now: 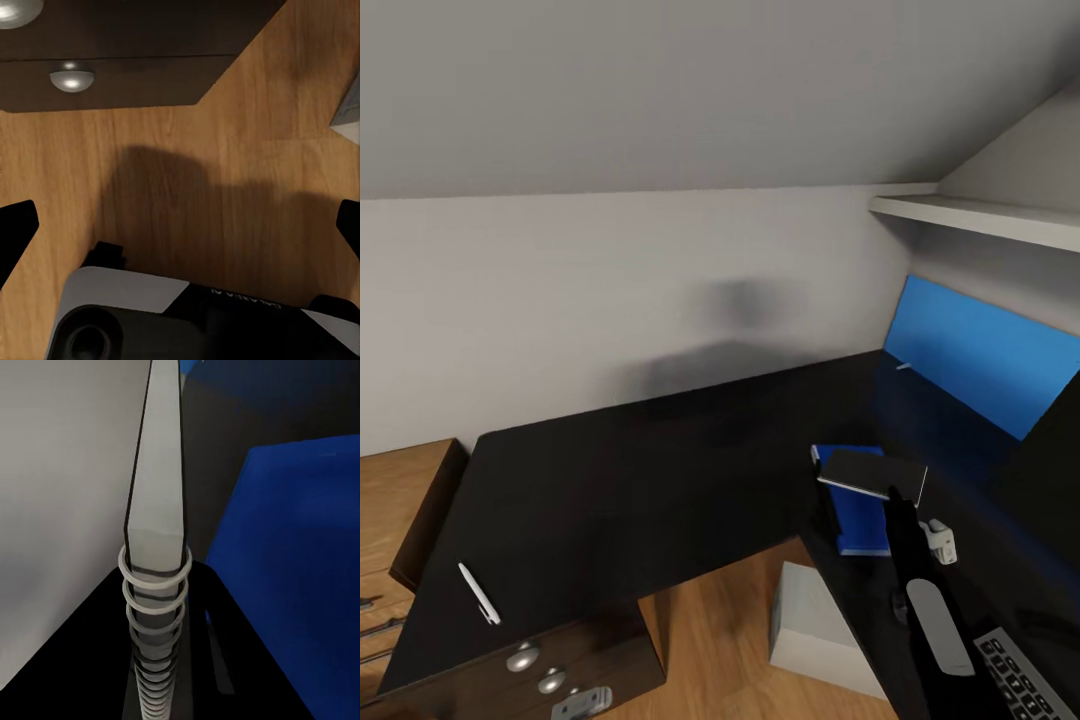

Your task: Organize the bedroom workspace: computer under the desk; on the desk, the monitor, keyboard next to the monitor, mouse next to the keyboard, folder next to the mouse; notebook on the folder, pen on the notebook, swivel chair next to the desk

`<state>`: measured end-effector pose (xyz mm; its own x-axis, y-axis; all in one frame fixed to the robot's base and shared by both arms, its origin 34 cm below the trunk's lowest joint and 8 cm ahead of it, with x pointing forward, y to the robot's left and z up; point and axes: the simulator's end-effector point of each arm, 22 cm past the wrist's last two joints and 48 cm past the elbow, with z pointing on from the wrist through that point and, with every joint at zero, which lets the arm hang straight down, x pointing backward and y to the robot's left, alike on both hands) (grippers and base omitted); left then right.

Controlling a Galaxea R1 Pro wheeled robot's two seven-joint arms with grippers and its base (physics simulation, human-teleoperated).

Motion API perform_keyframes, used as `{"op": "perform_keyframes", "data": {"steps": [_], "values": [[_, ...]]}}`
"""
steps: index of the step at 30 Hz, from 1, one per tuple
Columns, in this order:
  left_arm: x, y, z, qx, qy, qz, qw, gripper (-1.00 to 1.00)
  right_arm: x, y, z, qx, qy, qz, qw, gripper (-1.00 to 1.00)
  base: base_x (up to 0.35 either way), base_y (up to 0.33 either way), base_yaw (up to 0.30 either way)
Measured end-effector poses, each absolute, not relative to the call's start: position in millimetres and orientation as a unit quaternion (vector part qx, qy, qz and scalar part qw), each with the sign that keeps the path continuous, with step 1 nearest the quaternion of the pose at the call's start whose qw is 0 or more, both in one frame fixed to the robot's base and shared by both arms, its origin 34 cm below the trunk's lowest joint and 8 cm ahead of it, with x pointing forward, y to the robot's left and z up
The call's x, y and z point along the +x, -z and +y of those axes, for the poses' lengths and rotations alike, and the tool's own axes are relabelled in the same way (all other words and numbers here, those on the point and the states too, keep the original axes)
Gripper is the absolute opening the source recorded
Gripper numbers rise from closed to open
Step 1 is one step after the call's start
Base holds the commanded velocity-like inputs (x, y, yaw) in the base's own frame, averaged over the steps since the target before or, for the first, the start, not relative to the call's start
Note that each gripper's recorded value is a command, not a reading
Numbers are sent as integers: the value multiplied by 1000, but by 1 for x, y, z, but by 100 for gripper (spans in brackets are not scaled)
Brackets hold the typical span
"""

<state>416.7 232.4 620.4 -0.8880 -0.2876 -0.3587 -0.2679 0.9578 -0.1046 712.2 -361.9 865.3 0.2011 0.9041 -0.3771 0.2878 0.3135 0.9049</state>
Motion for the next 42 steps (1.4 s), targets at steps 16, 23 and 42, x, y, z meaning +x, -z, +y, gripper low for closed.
{"op": "perform_keyframes", "data": {"steps": [16, 23, 42], "values": [[417, -620, 231, -141, 27, 972, 188, 100, 712, -864, -363, 521, -265, 574, 574, -100, 3, 2, 0], [416, -620, 230, -141, 28, 972, 188, 100, 711, -864, -367, 523, -263, 572, 574, -100, 0, 0, 0], [413, -620, 212, -115, 38, 975, 186, 100, 706, -868, -384, 533, -240, 555, 592, -100, 0, 0, 0]]}}
